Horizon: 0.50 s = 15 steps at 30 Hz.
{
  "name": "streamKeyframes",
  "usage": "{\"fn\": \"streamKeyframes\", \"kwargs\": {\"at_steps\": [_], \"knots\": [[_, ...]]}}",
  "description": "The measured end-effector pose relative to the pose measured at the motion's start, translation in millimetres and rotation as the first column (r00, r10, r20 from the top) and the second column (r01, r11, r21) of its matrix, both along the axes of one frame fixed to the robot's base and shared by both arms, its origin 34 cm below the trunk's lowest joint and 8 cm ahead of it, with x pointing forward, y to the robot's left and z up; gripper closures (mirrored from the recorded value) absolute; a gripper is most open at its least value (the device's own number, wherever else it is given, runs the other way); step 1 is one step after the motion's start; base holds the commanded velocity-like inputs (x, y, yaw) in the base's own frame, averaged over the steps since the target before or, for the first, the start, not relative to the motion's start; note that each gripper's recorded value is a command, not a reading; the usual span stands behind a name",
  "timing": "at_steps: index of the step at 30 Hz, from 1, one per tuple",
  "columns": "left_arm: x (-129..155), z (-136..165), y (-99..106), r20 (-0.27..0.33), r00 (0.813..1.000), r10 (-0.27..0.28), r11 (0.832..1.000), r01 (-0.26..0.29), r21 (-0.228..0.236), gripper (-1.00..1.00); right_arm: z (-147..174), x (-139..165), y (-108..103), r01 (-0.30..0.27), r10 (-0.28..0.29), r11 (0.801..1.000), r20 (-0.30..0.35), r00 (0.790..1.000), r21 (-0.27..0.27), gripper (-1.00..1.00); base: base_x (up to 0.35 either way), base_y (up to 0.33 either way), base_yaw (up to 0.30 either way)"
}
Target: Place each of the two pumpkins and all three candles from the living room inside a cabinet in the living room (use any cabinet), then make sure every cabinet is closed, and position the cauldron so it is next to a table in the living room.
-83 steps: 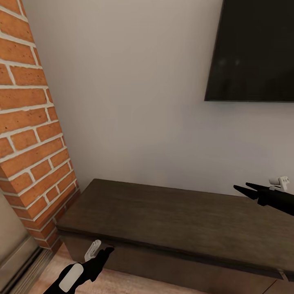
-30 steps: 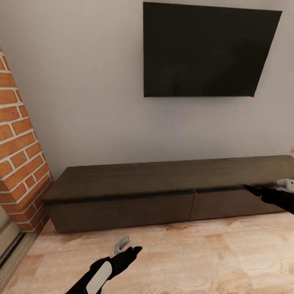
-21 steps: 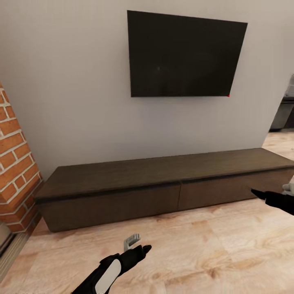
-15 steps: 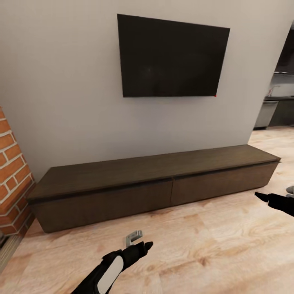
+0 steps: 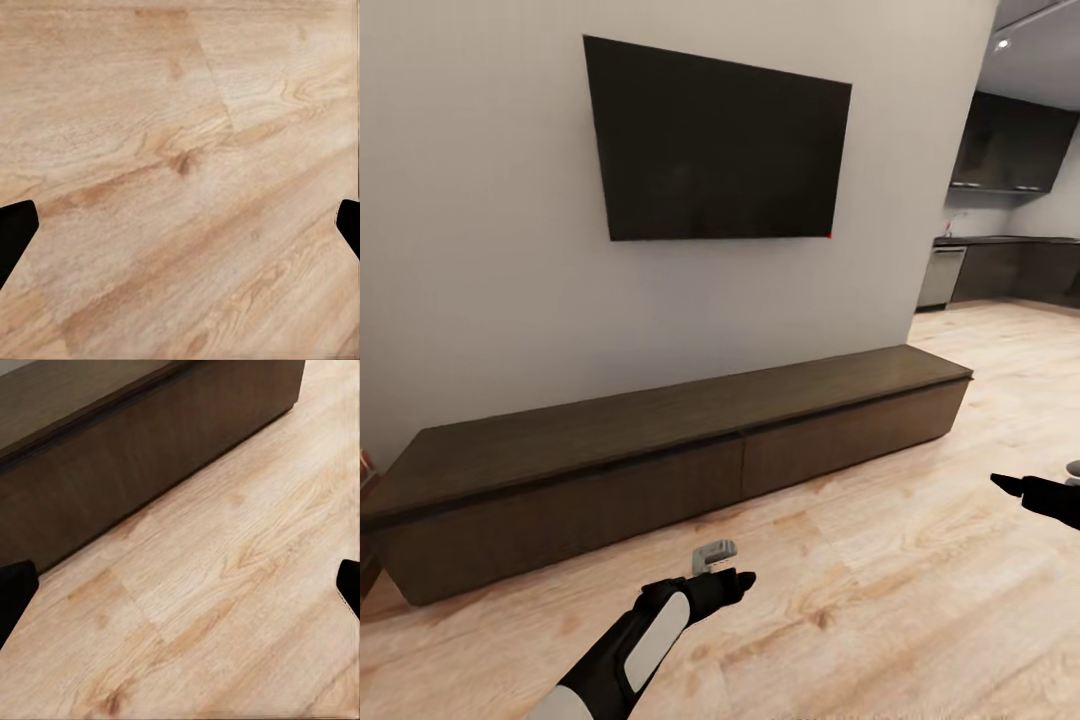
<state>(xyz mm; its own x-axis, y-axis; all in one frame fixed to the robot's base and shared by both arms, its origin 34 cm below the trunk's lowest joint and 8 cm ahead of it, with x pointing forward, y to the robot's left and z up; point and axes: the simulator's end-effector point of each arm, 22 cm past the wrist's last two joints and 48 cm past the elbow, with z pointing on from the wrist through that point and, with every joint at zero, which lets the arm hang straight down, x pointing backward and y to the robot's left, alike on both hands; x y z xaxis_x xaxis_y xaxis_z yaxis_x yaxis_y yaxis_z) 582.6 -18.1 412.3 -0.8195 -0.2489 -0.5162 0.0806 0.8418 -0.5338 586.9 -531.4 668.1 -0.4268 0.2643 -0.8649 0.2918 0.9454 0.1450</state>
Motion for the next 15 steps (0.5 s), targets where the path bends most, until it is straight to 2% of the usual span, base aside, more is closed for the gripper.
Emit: {"fn": "streamKeyframes", "kwargs": {"at_steps": [3, 9, 11, 14, 15], "knots": [[16.1, 20.1, -7.1, 0.032, 0.999, -0.017, 1.0, 0.017, 0.01, -1.0, -5.8, -1.0, -3.7, 0.01, -0.01, 1.0, -0.015, 1.0, 0.003, -1.0, -0.001, 0.0, -0.278], [23.6, 32.4, -14.0, 0.06, 0.997, -0.056, 0.998, 0.053, 0.044, -1.0, -36.8, -6.1, -12.0, 0.05, -0.05, 0.999, -0.081, 0.995, 0.008, -1.0, 0.0, 0.0, -0.278], [25.6, 30.0, -7.6, 0.057, 0.997, -0.044, 0.996, 0.039, 0.074, -1.0, -49.8, -5.7, -5.9, 0.043, -0.044, 0.999, -0.074, 0.996, -0.008, -1.0, 0.0, 0.0, -0.278], [34.2, 32.6, 2.2, 0.06, 0.998, -0.015, 0.993, 0.008, 0.119, -1.0, -67.5, -9.9, -6.9, 0.076, -0.082, 0.995, -0.091, 0.992, -0.065, -1.0, 0.0, 0.0, -0.278], [44.9, 40.8, 7.3, 0.077, 0.997, -0.004, 0.99, -0.007, 0.141, -1.0, -76.6, -13.1, -11.0, 0.106, -0.117, 0.99, -0.117, 0.986, -0.091, -1.0, 0.0, 0.0, -0.278]]}}
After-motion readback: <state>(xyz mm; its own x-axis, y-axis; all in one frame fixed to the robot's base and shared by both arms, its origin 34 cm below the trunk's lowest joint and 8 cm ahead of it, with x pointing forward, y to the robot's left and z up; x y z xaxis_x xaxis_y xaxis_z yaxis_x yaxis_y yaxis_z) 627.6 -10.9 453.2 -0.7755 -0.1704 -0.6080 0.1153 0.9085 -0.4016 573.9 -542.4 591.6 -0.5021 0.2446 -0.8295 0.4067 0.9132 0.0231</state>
